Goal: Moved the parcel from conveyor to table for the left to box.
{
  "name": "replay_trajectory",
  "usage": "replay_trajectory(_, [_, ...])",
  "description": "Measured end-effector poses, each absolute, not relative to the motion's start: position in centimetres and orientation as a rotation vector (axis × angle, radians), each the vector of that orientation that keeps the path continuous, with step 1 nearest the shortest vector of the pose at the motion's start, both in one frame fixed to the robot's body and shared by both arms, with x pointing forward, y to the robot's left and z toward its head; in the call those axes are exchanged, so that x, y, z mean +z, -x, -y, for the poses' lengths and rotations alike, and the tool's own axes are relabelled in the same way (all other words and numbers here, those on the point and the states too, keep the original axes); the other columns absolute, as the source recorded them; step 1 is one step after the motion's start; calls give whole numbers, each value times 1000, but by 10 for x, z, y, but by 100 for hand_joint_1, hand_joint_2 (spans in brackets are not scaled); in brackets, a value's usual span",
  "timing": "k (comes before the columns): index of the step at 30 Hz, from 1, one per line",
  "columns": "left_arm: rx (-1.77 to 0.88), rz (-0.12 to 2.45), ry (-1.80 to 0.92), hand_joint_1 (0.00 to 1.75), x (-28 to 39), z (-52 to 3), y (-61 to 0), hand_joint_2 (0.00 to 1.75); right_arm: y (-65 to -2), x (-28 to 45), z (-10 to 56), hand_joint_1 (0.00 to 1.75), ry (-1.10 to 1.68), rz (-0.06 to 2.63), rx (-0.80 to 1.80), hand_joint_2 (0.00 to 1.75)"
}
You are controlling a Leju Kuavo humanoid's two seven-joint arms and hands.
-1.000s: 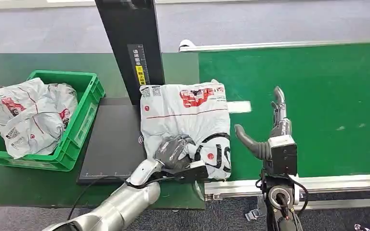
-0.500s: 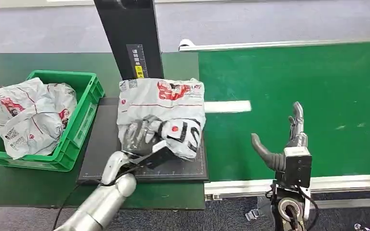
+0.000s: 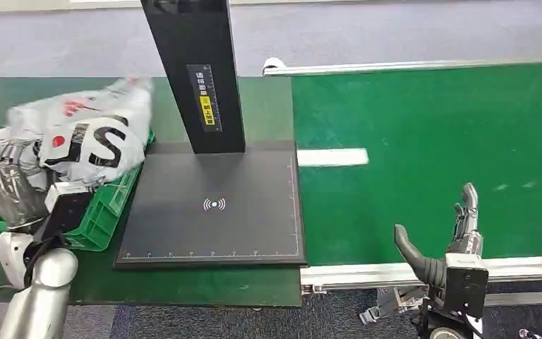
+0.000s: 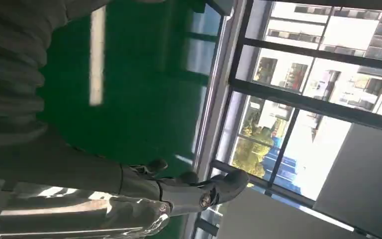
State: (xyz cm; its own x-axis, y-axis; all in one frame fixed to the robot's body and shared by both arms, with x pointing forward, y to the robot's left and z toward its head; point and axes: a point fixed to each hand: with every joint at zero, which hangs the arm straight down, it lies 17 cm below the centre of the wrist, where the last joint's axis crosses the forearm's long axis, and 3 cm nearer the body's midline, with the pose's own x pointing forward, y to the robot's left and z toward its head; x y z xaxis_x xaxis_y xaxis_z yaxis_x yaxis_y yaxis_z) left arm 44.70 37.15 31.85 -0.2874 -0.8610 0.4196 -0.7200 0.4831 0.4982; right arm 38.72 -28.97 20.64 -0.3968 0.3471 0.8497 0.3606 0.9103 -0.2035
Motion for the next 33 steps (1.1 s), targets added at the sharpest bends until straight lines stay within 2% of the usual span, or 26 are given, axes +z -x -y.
replay_trajectory(4, [-305, 1948, -1376, 175, 307, -403, -463, 175, -388, 209, 286, 0, 500, 2023, -13, 175])
replay_trajectory(16, [-464, 1632, -1367, 175, 234, -457, -528, 175, -399, 225, 274, 0, 453, 2066, 0, 175])
replay_trajectory(25, [-514, 1527, -1352, 175, 205, -473, -543, 175, -403, 228, 270, 0, 442, 2075, 3, 175])
replay_trajectory(33, [-746, 1144, -1412, 175, 139, -482, -560, 175, -412, 234, 258, 0, 398, 2096, 28, 175])
